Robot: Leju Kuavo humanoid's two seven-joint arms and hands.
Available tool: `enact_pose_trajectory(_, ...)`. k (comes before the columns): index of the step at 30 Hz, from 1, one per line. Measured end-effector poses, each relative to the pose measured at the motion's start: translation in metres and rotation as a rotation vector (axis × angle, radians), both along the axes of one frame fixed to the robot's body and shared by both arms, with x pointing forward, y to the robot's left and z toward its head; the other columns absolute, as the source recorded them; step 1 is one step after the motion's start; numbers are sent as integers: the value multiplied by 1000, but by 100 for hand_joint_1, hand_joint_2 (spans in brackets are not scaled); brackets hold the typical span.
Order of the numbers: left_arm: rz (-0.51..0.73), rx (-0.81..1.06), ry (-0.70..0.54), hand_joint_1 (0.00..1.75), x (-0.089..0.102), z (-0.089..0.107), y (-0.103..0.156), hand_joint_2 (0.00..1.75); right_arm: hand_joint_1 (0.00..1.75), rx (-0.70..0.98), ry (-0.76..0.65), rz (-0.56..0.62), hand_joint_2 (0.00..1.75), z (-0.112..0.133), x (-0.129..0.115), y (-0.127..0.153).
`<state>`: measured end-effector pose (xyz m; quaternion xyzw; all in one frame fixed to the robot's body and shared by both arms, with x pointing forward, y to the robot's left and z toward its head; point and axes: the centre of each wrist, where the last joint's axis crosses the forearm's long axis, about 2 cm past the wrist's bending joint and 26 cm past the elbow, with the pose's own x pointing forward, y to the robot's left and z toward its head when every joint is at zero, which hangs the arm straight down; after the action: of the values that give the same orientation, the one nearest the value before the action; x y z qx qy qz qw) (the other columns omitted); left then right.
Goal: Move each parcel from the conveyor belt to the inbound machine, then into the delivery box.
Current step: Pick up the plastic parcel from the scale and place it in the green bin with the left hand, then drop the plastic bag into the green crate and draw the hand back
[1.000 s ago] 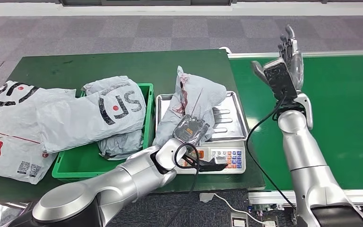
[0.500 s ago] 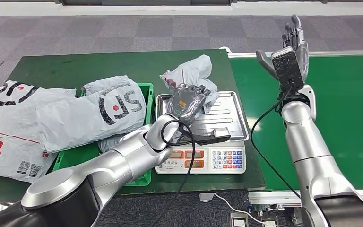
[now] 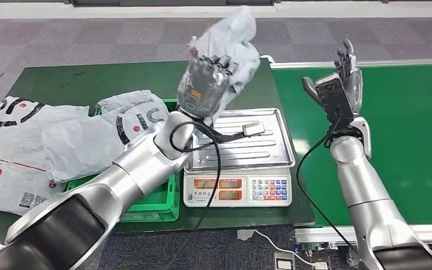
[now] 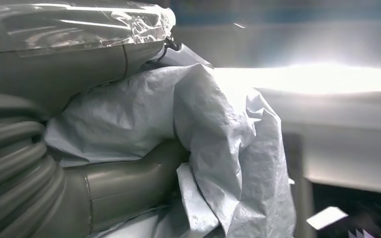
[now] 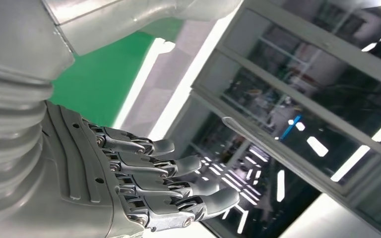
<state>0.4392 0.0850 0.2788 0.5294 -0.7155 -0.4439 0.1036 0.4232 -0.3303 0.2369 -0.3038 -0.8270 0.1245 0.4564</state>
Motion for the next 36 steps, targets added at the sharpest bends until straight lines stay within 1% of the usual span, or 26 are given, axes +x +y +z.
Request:
enact_pose_trajectory(5,115,-118,-4,175,13,3,44,175,0,-17,17,-29,175,-18,-22,-20)
enact_pose_trajectory(9,207,-172,-6,175,17,-1,66,175,0,-22,27,-41,175,-23,-32,-28)
enact_pose_trajectory(12,293,-218,14,175,18,-16,100,175,0,-17,45,-51,175,-29,-46,-42)
enact_pose_trajectory(14,334,-259,41,175,16,-30,132,175,0,-15,57,-59,175,-31,-54,-53)
enact_pose_trajectory(17,392,-313,73,175,7,-50,179,175,0,-21,60,-79,175,-28,-61,-67)
enact_pose_trajectory(18,413,-324,77,175,4,-55,191,175,0,-23,57,-84,175,-26,-62,-70)
enact_pose_trajectory(20,447,-338,77,175,-1,-61,208,175,0,-26,50,-90,175,-24,-64,-74)
enact_pose_trajectory(22,469,-346,73,175,-4,-64,219,175,0,-29,44,-91,175,-22,-65,-75)
enact_pose_trajectory(25,488,-353,66,175,-7,-66,229,175,0,-32,40,-90,175,-21,-66,-76)
enact_pose_trajectory(33,506,-359,57,175,-10,-66,238,175,0,-34,35,-89,175,-20,-67,-76)
enact_pose_trajectory(36,508,-369,71,44,-12,-71,239,175,0,-32,38,-102,175,-21,-69,-77)
